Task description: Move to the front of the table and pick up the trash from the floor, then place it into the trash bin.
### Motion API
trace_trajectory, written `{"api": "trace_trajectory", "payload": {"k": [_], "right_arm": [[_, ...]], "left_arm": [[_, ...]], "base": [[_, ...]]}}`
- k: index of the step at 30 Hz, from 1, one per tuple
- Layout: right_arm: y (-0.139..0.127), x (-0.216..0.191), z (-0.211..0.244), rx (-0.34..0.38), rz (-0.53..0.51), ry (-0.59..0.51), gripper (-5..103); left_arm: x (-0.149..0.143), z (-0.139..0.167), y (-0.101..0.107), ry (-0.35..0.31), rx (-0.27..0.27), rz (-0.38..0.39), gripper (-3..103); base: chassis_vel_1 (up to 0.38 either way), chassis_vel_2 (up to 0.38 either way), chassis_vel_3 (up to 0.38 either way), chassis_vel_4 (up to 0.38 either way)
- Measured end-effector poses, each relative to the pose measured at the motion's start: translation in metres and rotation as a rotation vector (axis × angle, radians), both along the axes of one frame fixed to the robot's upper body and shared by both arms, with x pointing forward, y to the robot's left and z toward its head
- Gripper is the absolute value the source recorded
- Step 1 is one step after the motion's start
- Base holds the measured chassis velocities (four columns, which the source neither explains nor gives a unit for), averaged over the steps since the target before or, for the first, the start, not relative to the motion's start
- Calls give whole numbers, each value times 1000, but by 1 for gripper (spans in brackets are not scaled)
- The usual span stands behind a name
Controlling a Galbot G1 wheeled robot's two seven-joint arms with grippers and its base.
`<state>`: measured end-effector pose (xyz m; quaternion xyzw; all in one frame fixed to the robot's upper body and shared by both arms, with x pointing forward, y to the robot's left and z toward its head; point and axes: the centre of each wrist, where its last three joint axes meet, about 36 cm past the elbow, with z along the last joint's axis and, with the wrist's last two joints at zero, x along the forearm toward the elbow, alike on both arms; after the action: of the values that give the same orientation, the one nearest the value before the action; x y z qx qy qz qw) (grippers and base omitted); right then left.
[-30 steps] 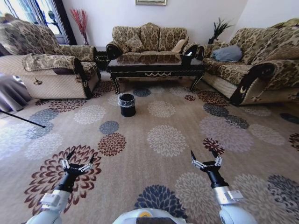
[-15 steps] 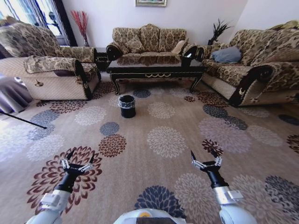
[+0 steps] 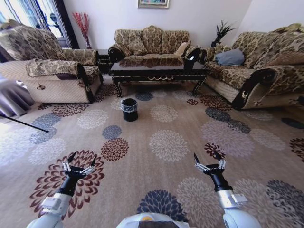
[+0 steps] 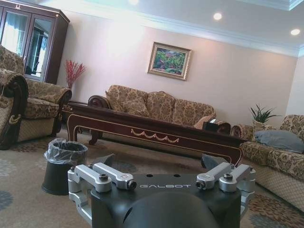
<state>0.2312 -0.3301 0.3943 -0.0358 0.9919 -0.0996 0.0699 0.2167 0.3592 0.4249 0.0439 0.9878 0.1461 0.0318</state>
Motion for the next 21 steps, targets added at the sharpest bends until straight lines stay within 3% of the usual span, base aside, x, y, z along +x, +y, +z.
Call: {"api": "trace_trajectory", "payload": {"k": [21], "right_arm": [[0, 0, 0, 0, 0, 0, 100]], "left_arm": [[0, 0, 0, 0, 0, 0, 100]], "base": [[0, 0, 0, 0]]}}
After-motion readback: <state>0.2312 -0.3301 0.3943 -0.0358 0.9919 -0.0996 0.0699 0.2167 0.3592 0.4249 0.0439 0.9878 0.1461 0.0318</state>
